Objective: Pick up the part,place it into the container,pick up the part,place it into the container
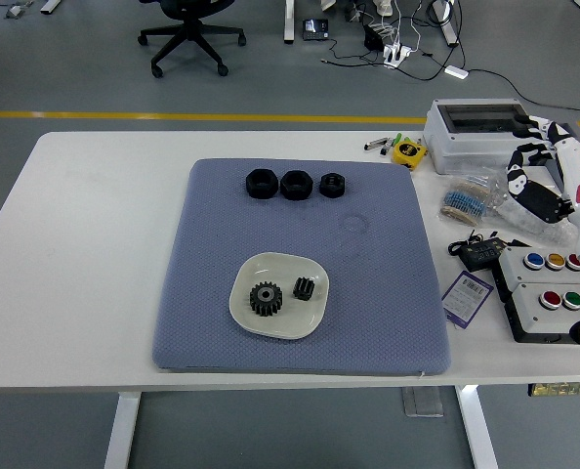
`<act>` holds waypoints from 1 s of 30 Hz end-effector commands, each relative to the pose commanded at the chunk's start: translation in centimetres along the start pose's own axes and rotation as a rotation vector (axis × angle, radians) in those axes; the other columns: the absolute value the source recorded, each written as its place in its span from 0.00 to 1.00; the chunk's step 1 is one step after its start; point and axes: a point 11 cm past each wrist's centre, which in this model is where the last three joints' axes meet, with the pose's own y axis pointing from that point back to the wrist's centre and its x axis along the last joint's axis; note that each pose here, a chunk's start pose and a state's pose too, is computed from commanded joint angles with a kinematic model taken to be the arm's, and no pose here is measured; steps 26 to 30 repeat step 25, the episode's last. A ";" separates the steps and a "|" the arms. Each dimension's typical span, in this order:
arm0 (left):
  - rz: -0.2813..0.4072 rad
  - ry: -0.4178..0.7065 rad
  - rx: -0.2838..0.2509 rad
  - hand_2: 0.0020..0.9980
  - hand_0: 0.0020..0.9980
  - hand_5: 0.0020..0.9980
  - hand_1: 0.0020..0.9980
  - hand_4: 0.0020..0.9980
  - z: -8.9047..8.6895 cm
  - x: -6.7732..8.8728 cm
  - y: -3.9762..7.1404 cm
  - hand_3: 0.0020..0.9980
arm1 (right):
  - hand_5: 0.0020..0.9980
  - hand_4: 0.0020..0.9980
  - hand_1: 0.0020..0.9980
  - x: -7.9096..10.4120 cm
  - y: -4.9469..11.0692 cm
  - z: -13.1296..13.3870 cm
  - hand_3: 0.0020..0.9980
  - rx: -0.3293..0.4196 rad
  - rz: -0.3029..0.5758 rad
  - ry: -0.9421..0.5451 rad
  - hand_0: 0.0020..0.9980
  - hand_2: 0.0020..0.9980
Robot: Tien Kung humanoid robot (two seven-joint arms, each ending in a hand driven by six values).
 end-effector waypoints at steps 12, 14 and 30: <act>0.005 -0.001 -0.009 0.59 0.54 0.63 0.57 0.63 0.3 0.2 0.0 0.61 | 0.26 0.00 0.25 0.4 -0.2 -0.1 0.38 0.004 0.027 -0.033 0.21 0.32; 0.005 0.000 -0.010 0.59 0.54 0.63 0.57 0.63 0.4 0.2 0.0 0.61 | 0.26 0.00 0.25 0.3 -0.3 0.1 0.38 -0.004 0.013 -0.050 0.21 0.32; 0.007 0.001 -0.014 0.59 0.54 0.63 0.57 0.63 0.5 0.3 0.0 0.61 | 0.01 0.15 0.51 0.0 -0.5 -0.1 0.71 0.013 -0.022 -0.052 0.44 0.57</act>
